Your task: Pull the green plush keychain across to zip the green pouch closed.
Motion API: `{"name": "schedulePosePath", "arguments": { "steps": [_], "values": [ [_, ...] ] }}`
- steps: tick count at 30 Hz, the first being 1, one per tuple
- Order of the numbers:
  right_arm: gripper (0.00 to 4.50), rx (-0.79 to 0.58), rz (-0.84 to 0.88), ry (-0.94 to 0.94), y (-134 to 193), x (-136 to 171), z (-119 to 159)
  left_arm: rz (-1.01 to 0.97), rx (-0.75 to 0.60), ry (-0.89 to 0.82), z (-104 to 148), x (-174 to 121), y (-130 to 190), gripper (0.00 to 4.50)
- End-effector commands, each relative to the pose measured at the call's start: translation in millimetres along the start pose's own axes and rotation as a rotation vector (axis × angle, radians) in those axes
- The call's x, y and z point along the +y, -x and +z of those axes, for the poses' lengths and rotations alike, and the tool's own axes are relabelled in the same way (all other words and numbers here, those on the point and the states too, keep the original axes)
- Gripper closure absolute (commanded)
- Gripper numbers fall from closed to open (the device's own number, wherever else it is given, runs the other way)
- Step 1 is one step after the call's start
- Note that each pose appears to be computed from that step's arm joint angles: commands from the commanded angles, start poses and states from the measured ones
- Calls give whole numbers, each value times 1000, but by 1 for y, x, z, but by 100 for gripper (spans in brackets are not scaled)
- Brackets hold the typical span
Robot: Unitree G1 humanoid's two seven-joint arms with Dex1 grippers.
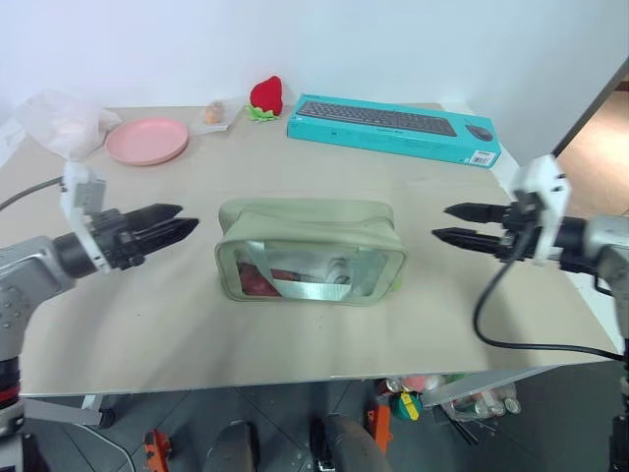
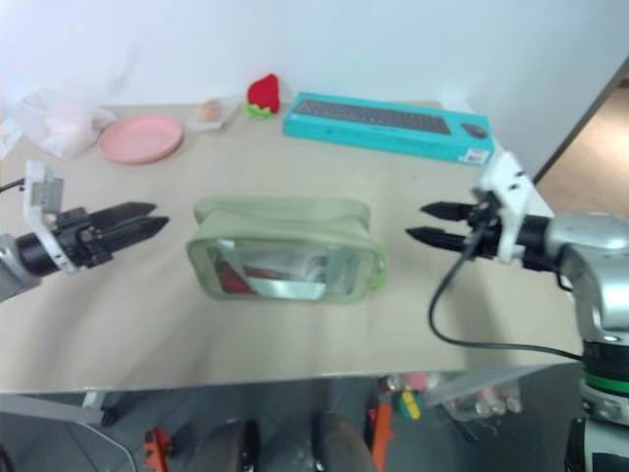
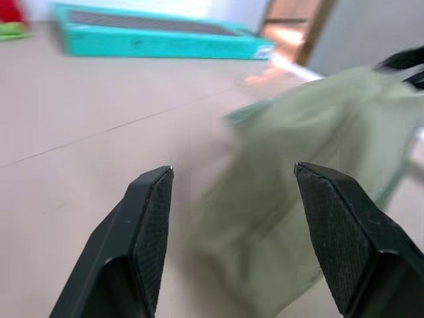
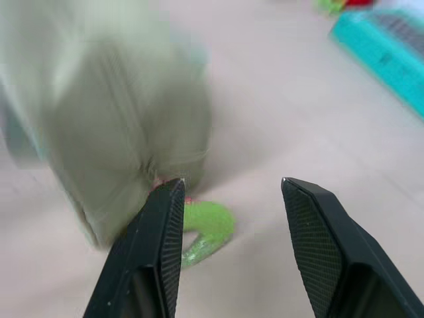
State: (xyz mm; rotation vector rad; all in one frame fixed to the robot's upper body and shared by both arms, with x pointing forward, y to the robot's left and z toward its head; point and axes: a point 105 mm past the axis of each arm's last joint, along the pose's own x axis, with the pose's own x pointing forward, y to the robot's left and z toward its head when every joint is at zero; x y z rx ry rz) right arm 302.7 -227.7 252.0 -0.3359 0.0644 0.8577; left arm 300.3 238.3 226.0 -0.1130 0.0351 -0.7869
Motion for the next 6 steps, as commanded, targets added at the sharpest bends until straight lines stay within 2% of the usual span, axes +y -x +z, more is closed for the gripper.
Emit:
{"name": "schedulePosePath", "arguments": {
  "steps": [1,3,6],
  "values": [
    [214,-96,31,36,8,15,29,115,-94,-11,20,21,21,142],
    [214,-104,34,30,7,19,30,140,-105,6,19,28,27,142],
    [214,-42,26,28,-1,22,12,135,-22,36,-6,28,26,142]
  ]
}}
